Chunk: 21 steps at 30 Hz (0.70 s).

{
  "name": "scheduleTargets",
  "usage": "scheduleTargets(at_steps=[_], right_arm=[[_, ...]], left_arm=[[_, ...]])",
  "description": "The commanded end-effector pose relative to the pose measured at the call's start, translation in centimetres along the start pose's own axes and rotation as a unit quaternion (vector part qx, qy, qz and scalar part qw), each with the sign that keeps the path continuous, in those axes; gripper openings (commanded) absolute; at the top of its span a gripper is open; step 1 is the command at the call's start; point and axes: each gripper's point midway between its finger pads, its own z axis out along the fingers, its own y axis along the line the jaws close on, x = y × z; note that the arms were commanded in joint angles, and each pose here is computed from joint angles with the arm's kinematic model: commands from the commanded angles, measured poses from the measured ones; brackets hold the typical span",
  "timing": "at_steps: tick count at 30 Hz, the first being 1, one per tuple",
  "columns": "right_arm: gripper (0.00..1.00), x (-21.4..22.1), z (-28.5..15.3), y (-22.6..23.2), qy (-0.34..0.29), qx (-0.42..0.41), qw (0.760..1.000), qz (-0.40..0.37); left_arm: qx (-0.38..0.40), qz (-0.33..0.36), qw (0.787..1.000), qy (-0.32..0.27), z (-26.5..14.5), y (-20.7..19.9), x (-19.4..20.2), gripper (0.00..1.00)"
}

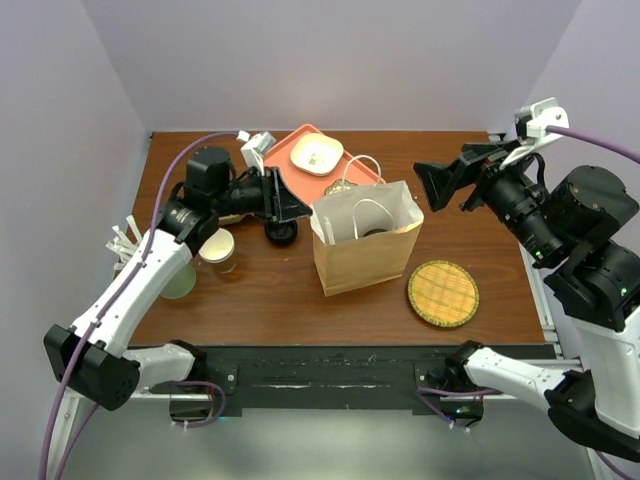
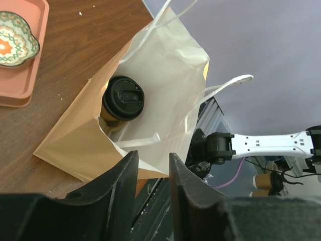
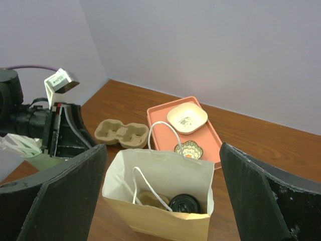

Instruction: Pack the takeout coffee

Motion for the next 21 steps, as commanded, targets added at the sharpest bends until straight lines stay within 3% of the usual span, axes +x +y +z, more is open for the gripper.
scheduleTargets(at_steps=[1,6,8,10,16,21], right_arm=[[0.99,0.9,0.6,-0.6,0.022,0.023,0.999,0.011],[0.99,1.9,1.0,-0.8,0.046,0.038,0.998,0.026],[0.99,2.2,1.2,-0.4,0.05,0.032,0.997,0.043],[0.99,2.6,1.5,-0.3,0.057,0.035,0.996,0.065],[0.99,4.7,2.0,-1.0,0.091,0.088,0.982,0.141],[0.99,6.3,2.5,-1.3,0.117,0.113,0.973,0.161]], left_arm=[[-0.021,0.069,0.997,-0.019,-0.6,-0.9,-3.1,0.46],[-0.076,0.138,0.986,-0.055,-2.6,-2.4,-8.0,0.72],[-0.087,0.152,0.981,-0.084,-3.3,-3.3,-10.0,0.77],[-0.095,0.163,0.975,-0.116,-4.3,-4.2,-11.4,1.0],[-0.095,0.207,0.947,-0.226,-8.8,-7.4,-13.7,1.0],[-0.078,0.223,0.93,-0.283,-10.9,-8.3,-12.9,1.0]])
